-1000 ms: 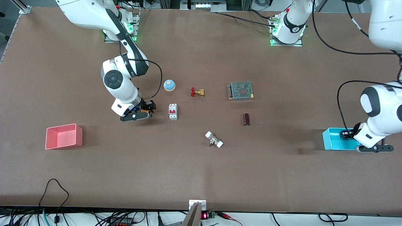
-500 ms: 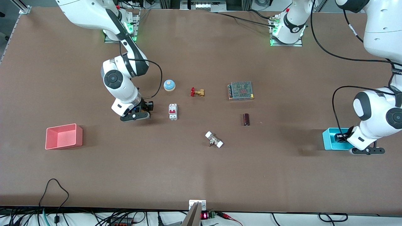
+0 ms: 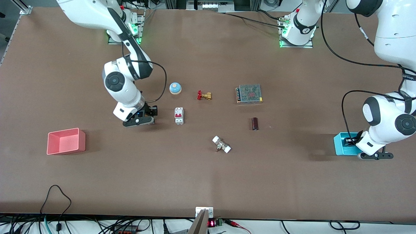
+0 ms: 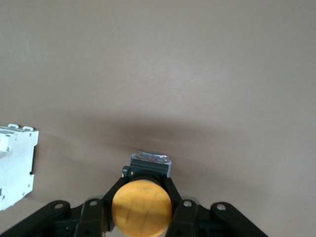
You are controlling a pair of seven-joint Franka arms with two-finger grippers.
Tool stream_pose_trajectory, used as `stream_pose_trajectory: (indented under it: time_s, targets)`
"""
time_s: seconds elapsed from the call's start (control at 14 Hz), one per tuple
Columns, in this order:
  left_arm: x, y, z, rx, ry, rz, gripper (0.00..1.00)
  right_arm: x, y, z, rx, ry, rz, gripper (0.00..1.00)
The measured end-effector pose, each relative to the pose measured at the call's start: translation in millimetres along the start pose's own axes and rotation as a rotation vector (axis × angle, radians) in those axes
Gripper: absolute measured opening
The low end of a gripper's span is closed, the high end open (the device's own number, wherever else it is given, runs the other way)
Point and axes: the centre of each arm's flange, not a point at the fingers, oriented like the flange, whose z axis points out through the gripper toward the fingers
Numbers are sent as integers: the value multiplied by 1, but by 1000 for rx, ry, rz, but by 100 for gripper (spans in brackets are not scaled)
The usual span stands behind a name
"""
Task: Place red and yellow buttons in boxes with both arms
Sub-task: 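Carry the yellow button to the pink box while the left gripper lowers red into cyan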
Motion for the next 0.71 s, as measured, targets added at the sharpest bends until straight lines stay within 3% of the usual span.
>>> stream_pose_trajectory:
  time_s: [0.14, 0.36, 0.43, 0.71]
  targets:
    - [0, 0, -1, 0, 1, 1, 67, 13, 51, -51, -12, -19, -24, 35]
    - [3, -1, -5, 2, 10, 1, 95, 19, 145, -127, -27, -2, -47, 35]
    - [5, -2, -11, 2, 9, 1, 100, 18, 171, -138, -33, 6, -62, 35]
    - [9, 3, -76, -6, -18, 11, 100, 8, 247, -119, -45, -19, -54, 35]
